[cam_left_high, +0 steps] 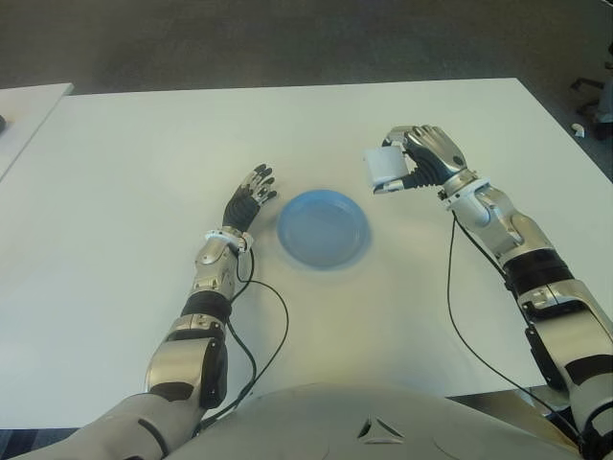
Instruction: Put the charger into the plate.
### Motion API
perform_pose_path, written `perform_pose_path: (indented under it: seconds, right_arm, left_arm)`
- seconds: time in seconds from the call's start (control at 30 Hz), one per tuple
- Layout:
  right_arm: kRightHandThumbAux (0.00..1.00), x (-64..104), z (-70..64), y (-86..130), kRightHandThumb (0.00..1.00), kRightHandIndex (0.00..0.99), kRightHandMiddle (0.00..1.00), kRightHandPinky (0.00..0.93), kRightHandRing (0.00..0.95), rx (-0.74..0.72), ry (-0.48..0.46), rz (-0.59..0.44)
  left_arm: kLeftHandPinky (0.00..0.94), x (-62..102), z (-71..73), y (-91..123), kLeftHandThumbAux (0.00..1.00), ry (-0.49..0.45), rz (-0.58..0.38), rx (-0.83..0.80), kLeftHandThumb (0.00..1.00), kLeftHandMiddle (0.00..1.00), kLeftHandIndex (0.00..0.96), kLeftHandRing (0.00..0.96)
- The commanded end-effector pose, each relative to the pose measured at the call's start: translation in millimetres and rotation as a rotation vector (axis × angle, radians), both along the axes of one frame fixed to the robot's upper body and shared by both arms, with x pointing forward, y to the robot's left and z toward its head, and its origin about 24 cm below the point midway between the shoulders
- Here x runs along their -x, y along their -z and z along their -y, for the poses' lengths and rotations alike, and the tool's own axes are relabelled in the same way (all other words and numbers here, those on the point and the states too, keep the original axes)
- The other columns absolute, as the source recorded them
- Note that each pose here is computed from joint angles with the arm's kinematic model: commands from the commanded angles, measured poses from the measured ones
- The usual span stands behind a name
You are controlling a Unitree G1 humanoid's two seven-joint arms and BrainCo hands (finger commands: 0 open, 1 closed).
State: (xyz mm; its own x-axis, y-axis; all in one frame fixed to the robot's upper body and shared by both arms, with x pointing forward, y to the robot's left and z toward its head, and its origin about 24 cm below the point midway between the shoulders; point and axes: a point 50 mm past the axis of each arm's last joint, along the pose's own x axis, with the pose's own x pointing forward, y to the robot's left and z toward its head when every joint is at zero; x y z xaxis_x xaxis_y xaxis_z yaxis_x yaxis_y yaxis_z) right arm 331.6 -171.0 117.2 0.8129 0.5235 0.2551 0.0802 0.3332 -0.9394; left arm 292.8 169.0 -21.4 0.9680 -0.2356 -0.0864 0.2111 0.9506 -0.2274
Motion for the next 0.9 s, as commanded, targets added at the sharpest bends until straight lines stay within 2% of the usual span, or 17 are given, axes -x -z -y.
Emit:
perform_pose_path:
  seconds: [0.03,0.3,0.37,0.63,0.9]
  right_arm:
    - [0.709,-3.7,-21.8,4.3,0.745,0.440,0.869,0.833,0.855,-0.031,-0.021,-0.021]
    - [0.709,-10.9,-43.8,9.6,0.745,0.440,0.856,0.814,0.846,-0.051,-0.052,-0.068]
    - [0.709,-12.0,-45.9,10.3,0.745,0.440,0.856,0.819,0.847,-0.052,-0.056,-0.074]
    - [0.708,-14.6,-66.3,25.3,0.747,0.440,0.864,0.827,0.853,-0.044,-0.095,-0.107]
    - [0.707,-16.0,-78.7,34.6,0.748,0.441,0.874,0.838,0.860,-0.029,-0.111,-0.125]
  left_arm:
    - [0.024,5.0,2.7,10.6,0.597,-0.019,-0.064,0.022,0.000,0.081,0.065,0.048]
    - [0.024,4.8,5.9,10.4,0.592,-0.023,-0.061,0.042,0.000,0.093,0.075,0.054]
    - [0.026,4.8,6.7,10.3,0.592,-0.023,-0.059,0.047,0.000,0.098,0.080,0.056]
    - [0.037,5.1,10.1,9.7,0.599,-0.035,-0.056,0.088,0.000,0.128,0.103,0.078]
    - [0.051,5.6,13.6,9.6,0.613,-0.043,-0.069,0.141,0.000,0.139,0.118,0.087]
